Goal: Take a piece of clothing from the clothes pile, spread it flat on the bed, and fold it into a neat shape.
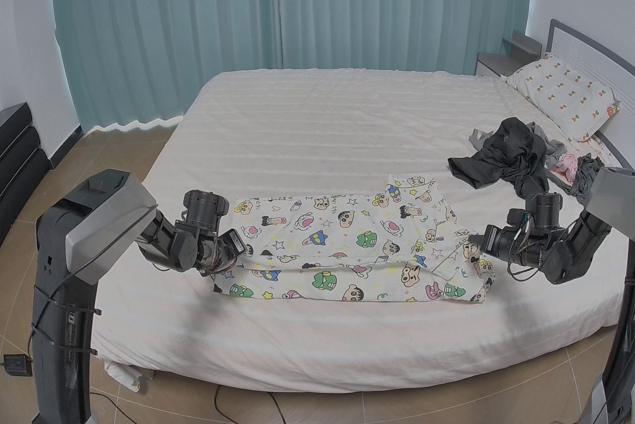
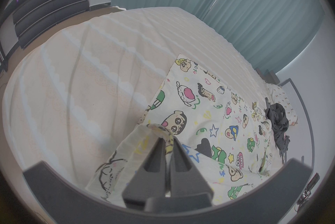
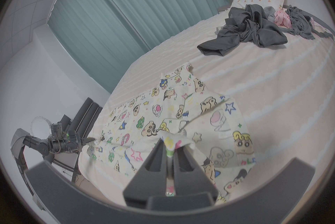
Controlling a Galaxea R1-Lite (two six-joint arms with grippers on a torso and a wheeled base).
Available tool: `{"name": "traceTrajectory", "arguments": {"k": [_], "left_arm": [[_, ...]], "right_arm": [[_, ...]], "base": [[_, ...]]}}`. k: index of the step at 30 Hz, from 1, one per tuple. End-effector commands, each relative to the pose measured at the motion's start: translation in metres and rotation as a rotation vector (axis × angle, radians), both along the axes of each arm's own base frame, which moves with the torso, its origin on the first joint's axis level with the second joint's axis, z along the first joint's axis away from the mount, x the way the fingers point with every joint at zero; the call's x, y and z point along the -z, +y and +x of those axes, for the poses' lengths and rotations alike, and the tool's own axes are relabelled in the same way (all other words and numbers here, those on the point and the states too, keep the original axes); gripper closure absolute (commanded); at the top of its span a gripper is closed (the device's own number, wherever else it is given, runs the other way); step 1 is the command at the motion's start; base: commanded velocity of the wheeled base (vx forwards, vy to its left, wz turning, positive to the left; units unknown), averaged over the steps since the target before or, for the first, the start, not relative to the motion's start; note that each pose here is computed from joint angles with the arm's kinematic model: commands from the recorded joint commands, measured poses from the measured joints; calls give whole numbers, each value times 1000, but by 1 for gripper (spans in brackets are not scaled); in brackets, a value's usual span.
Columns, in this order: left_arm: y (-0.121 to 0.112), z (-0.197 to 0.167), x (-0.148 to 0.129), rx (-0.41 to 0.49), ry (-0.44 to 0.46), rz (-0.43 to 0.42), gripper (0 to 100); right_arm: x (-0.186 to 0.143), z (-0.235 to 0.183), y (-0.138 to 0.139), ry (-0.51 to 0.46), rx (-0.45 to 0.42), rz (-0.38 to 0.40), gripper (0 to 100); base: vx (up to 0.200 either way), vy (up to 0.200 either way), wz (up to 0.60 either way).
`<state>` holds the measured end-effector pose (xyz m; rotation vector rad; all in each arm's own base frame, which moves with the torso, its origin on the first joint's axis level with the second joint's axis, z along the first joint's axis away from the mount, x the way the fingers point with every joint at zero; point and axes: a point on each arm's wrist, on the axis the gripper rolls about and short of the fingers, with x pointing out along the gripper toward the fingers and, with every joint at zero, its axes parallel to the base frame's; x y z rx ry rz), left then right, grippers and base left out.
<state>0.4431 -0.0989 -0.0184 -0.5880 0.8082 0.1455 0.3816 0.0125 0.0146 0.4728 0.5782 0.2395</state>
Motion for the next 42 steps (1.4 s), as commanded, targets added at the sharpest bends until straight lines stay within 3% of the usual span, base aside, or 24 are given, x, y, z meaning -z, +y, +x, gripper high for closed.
{"name": "traceTrajectory", "arguments": {"k": [1,5,6,7,16,23,25,28,30,38,42], "left_arm": [[0,10,13,-25,11,-16,100],[0,14,14,-48,3,-37,100],[0,15,14,-55,1,-43,100],[1,17,13,-63,-4,-51,0],[18,22,9,-188,-30,-39,0],[64,20,-32,-337,-83,-161,0],[66,18,-34,-336,-81,-171,0],[79,-22,-58,-242,-28,-309,0],[82,-40,-60,-219,-20,-343,0],[82,-97,-38,-279,-21,-489,0],[82,-115,-39,-251,-103,-516,0]], "right_arm": [[11,13,9,6,5,8,100],[15,17,10,6,17,7,100],[15,18,10,5,18,9,0],[16,19,10,5,19,8,0],[15,16,5,28,67,58,0],[-9,-13,8,86,155,196,0],[-11,-14,9,89,166,206,0],[-6,-30,34,170,256,275,0],[1,-35,43,203,270,280,0],[29,-29,56,257,365,270,0],[45,-22,57,277,380,258,0]], "base": [[0,0,0],[0,0,0],[0,0,0],[0,0,0],[0,0,0],[0,0,0],[0,0,0],[0,0,0],[0,0,0],[0,0,0],[0,0,0]]}}
